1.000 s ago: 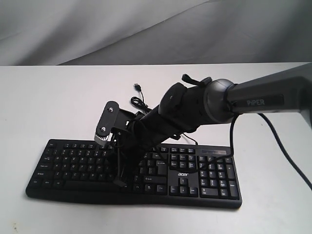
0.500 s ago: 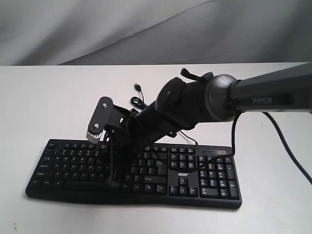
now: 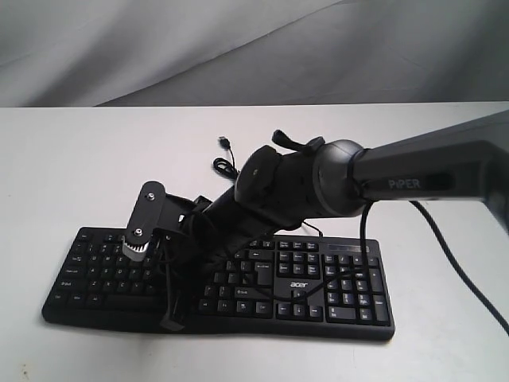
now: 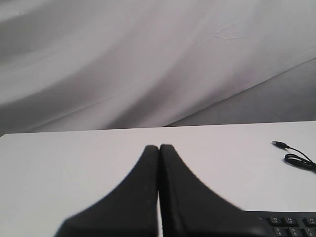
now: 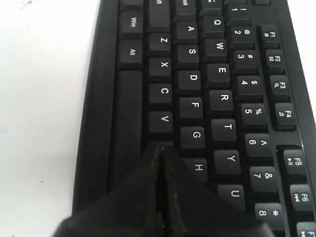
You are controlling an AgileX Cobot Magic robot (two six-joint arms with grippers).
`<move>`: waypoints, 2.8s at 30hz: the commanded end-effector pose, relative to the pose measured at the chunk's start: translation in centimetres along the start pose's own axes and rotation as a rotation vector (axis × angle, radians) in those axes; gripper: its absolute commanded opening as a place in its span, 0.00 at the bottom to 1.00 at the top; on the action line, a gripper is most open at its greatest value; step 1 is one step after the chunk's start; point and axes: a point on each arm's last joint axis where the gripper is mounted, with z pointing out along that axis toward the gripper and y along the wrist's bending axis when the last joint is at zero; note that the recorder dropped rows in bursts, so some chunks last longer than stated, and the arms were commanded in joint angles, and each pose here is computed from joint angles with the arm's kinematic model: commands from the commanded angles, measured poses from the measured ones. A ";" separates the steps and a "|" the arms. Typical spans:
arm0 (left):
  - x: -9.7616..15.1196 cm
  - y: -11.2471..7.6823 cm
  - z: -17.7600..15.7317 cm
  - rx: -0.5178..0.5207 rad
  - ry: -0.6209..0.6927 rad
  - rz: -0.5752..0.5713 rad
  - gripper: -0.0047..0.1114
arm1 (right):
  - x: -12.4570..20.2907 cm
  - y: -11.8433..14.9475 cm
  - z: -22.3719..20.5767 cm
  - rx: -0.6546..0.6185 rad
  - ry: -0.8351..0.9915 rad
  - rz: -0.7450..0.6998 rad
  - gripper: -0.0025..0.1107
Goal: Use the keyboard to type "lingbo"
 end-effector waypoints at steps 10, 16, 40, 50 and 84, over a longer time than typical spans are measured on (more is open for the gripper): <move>0.1 -0.1 0.0 0.007 -0.009 -0.002 0.04 | 0.5 -0.2 0.6 0.011 0.016 -0.004 0.02; 0.1 -0.1 0.0 0.007 -0.009 -0.002 0.04 | 0.6 -0.2 0.8 0.009 0.020 -0.002 0.02; 0.1 -0.1 0.0 0.007 -0.009 -0.002 0.04 | -1.8 -1.6 0.7 0.044 -0.044 -0.028 0.02; 0.1 -0.1 0.0 0.007 -0.009 -0.002 0.04 | -1.5 -1.9 2.0 0.021 -0.042 -0.011 0.02; 0.1 -0.1 0.0 0.007 -0.009 -0.002 0.04 | -2.4 -1.1 0.7 -0.029 -0.031 -0.013 0.02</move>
